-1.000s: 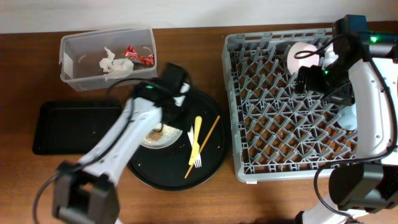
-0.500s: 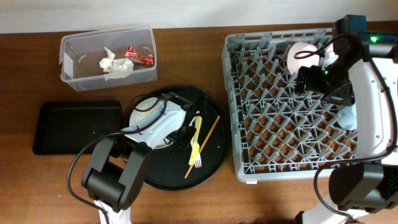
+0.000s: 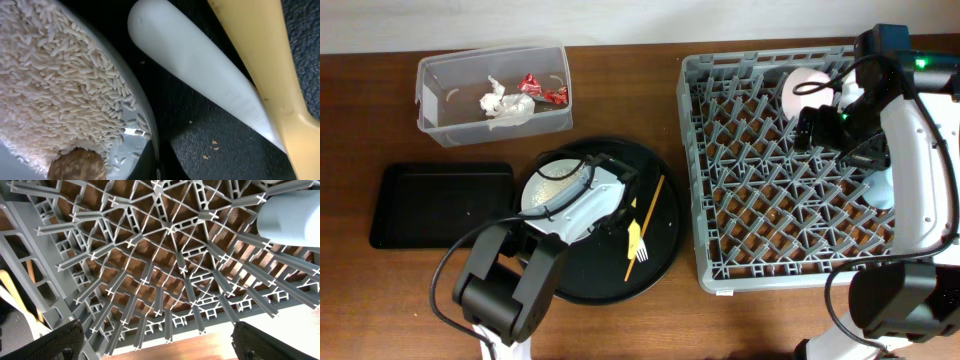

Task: Sort waste into correct bins and load items into the dishwasher rack
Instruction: 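Grasp the rice plate rim with the left gripper and lift it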

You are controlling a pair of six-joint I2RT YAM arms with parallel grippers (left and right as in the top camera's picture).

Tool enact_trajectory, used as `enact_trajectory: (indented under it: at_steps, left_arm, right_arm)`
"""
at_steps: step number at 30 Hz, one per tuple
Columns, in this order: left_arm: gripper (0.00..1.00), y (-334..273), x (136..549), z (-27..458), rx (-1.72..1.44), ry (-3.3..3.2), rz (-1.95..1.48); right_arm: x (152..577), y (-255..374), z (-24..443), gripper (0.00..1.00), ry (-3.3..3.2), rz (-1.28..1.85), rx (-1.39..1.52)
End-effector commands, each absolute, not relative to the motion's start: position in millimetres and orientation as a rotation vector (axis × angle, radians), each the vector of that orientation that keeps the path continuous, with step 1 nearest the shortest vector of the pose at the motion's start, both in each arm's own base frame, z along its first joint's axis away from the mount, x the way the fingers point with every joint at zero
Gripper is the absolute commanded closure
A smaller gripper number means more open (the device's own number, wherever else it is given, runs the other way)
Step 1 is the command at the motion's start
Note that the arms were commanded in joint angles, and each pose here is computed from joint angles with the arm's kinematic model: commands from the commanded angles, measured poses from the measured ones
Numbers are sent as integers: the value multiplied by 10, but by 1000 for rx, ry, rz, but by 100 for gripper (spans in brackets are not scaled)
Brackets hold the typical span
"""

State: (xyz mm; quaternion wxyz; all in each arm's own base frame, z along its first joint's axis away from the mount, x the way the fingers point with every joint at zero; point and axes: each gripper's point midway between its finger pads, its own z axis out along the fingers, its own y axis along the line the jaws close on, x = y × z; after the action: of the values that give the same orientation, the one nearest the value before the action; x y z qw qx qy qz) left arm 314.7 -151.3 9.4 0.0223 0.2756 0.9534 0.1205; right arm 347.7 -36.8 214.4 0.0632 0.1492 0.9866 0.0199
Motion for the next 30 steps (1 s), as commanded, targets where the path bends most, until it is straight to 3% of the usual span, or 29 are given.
enact_trajectory:
  at_steps: [1, 16, 30]
  left_arm:
    - [100, -1556, 3209, 182, 839, 2965, 357]
    - [100, -1525, 3272, 962, 733, 2806, 306]
    - [100, -576, 3552, 1086, 307, 2909, 104]
  right_arm:
    - [3476, -360, 2136, 2, 2985, 71, 443]
    - [3458, -357, 2134, 2, 2992, 71, 444]
    - [3420, -358, 2130, 2, 3007, 66, 448]
